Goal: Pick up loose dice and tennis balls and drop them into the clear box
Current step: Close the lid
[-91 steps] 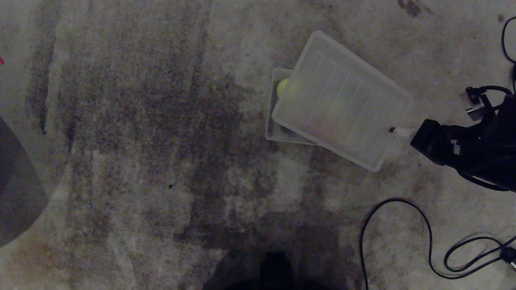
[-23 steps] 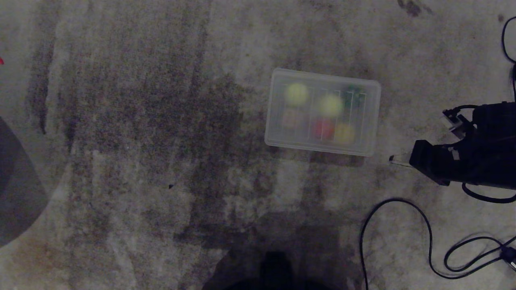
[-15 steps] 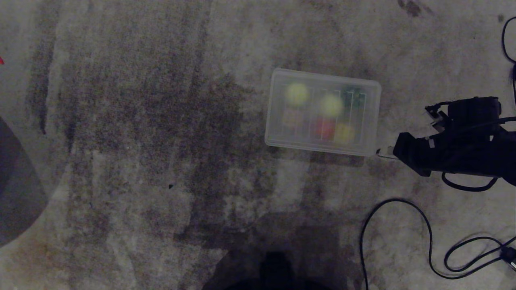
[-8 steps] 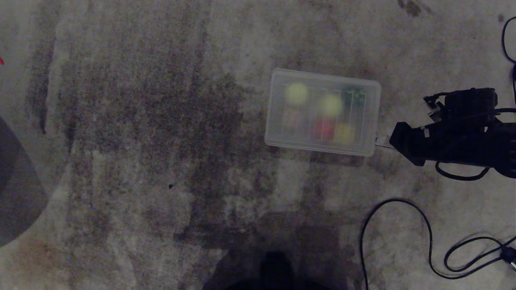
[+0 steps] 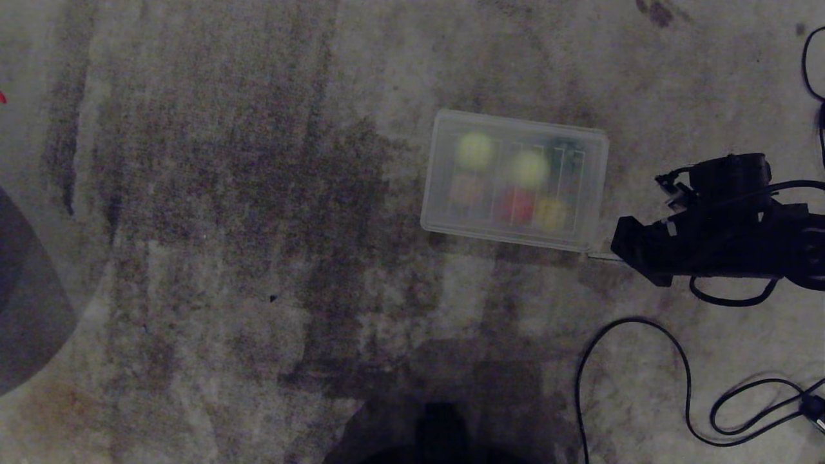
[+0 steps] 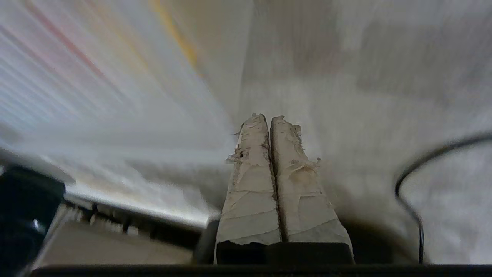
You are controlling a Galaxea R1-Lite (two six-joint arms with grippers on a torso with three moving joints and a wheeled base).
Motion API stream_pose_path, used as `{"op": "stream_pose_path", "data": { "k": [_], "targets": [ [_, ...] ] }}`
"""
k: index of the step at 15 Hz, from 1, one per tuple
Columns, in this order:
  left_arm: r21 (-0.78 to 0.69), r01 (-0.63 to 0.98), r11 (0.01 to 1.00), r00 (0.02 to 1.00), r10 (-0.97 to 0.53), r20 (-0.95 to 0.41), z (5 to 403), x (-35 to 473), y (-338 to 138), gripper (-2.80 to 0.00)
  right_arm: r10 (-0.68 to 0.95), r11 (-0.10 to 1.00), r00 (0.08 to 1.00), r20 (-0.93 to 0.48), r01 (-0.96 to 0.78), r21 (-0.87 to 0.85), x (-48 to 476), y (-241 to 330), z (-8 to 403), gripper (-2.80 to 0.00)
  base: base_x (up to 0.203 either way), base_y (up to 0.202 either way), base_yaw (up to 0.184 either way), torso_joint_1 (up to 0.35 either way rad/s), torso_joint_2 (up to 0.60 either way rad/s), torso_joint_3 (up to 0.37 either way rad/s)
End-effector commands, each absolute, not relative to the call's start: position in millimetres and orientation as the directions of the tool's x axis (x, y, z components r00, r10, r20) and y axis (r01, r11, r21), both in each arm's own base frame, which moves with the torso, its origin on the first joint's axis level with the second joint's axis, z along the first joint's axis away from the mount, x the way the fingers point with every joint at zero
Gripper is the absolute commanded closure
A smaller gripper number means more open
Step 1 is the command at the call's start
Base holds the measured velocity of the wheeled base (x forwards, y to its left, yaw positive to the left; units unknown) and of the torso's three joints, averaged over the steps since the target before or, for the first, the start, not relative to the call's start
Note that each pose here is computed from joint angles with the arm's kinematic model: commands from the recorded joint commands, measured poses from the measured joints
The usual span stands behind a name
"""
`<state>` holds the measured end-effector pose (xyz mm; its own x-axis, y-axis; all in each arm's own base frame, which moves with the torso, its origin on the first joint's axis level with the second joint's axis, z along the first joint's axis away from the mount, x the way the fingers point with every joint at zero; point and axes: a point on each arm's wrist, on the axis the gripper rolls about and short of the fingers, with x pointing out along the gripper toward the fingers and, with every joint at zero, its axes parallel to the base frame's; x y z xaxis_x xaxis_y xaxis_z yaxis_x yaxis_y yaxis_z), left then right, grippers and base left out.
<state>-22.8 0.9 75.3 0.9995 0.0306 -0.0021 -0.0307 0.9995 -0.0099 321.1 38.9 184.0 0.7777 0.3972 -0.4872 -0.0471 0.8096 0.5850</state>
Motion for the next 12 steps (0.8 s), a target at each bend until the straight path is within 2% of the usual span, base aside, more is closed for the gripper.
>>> {"op": "stream_pose_path", "data": {
  "k": [1, 12],
  "targets": [
    [-0.011, -0.031, 0.999, 1.000, 0.031, -0.005, 74.9, -22.6, 1.0, 0.00, 0.408, 0.807, 0.773, -0.486, -0.056, 0.589, 320.0, 42.7, 185.3, 0.00, 0.000, 0.000, 0.000, 0.000, 0.00, 0.000],
    [-0.011, -0.031, 0.999, 1.000, 0.031, -0.005, 74.9, -22.6, 1.0, 0.00, 0.413, 0.807, 0.773, -0.481, -0.067, 0.586, 321.3, 44.8, 187.1, 0.00, 0.000, 0.000, 0.000, 0.000, 0.00, 0.000]
  ]
}}
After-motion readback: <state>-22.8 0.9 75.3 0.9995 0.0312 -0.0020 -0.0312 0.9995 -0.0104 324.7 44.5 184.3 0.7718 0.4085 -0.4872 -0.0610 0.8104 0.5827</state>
